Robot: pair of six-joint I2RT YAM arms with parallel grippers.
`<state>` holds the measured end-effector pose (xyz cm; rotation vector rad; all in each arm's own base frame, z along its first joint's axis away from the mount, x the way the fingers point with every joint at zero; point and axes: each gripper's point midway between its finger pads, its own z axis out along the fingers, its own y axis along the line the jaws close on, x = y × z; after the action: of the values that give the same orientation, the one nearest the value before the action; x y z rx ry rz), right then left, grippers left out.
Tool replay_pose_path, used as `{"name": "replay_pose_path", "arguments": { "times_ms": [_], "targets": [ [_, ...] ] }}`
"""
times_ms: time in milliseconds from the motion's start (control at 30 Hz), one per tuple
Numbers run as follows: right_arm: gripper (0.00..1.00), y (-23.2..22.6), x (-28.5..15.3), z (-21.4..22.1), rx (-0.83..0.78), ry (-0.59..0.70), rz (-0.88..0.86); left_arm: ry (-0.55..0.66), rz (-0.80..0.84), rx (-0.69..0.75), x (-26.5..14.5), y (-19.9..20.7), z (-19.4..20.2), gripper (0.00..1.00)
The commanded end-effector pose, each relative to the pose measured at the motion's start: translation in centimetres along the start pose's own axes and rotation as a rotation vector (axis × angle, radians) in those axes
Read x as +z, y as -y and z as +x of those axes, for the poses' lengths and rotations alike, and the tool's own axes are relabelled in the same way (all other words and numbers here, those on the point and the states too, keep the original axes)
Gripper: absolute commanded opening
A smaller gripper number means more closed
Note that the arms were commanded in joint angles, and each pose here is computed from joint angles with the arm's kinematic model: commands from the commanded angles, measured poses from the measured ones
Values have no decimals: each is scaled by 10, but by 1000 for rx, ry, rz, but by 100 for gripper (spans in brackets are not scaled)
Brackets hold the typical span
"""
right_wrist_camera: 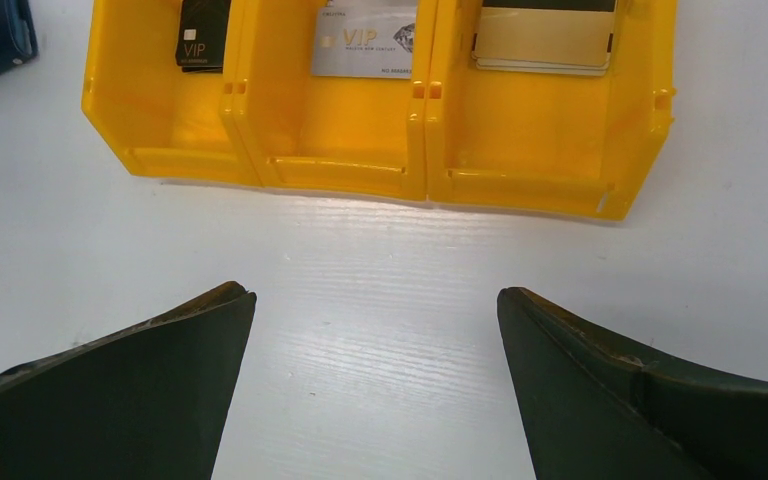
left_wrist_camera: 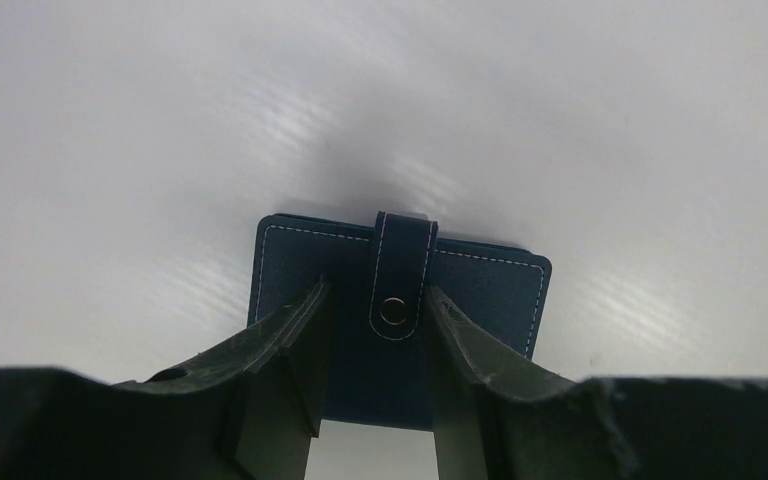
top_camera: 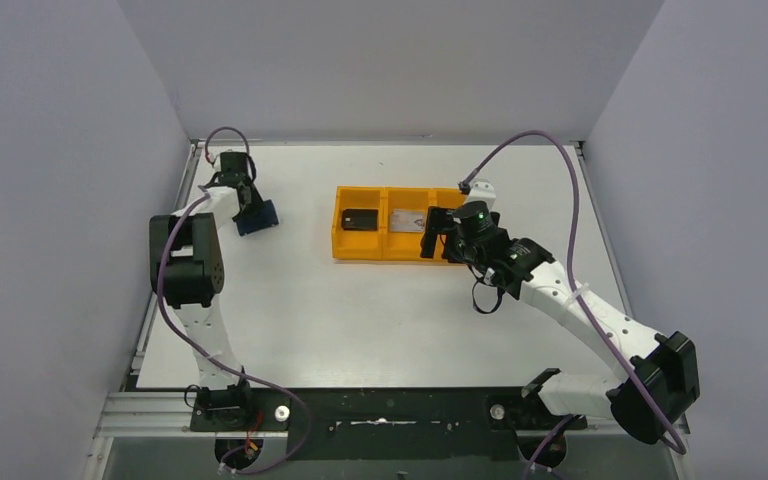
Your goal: Take the credit cards out of the card holder
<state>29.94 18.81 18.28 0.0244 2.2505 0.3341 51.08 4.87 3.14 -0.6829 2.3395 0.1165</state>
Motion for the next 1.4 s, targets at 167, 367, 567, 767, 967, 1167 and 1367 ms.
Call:
{"name": "replay_pose_path", "arguments": {
  "times_ms": [167,367,567,767,967,1167,1367],
  "targets": [
    [98,2,-7,1,57,19,-16,-262,48,171,-76,16,146,36],
    [98,7,-12,7,92,21,-17,-285,81,271,-123,24,209,26],
    [98,8,-16,13,124,27,-28,-251,132,268,-165,24,221,26],
    [98,9,-13,20,130,21,-36,-228,361,395,-213,61,247,26],
    [98,15,-9,34,174,50,-54,-181,545,664,-272,115,299,27],
    [98,24,-20,58,248,103,-133,-38,619,738,-312,141,294,61],
    [95,4,-24,85,245,51,-301,46,645,506,-331,124,257,79]
  ]
}}
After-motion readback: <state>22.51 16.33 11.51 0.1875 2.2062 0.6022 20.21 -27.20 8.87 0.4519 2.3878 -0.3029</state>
